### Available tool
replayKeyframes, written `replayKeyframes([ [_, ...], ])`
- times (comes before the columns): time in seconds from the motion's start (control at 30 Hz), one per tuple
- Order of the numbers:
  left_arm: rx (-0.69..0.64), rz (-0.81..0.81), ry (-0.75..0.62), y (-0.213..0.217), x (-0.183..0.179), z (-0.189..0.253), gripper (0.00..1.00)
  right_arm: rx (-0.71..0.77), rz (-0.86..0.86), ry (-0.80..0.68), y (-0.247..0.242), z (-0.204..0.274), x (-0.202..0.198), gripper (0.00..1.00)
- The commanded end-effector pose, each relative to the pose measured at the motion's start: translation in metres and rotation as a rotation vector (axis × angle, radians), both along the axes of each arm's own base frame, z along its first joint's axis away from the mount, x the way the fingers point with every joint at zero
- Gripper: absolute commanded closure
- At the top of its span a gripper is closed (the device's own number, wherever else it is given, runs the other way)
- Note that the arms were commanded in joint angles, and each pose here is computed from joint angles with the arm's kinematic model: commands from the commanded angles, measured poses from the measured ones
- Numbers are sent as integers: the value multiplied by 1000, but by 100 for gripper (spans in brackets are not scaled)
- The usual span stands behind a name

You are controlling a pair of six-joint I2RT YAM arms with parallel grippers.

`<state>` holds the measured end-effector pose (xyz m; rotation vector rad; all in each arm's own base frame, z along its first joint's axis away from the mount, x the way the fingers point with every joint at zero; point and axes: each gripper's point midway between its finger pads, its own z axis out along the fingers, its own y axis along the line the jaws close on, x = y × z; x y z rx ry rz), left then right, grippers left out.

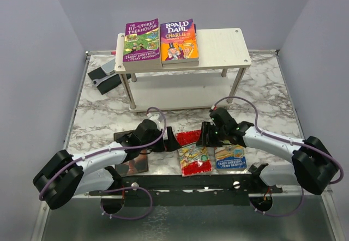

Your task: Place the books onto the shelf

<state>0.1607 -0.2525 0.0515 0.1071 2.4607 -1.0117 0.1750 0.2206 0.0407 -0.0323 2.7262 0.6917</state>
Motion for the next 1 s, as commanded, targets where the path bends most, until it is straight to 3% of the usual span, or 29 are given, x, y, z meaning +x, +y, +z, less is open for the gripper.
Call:
replayKeyframes([
  [0.0,30,52,-8,8,3,-5,1,17,15,1,25,-8,3,44],
  [0.4,43,66,51,16,-8,-11,1,-87,54,-21,21,-17,8,42],
  [0.7,38,-21,125,5,-21,-17,1,9,180,42,27,-27,-22,40],
  [0.97,42,-40,136,-2,-18,-28,1,32,193,108,20,-40,-44,42],
])
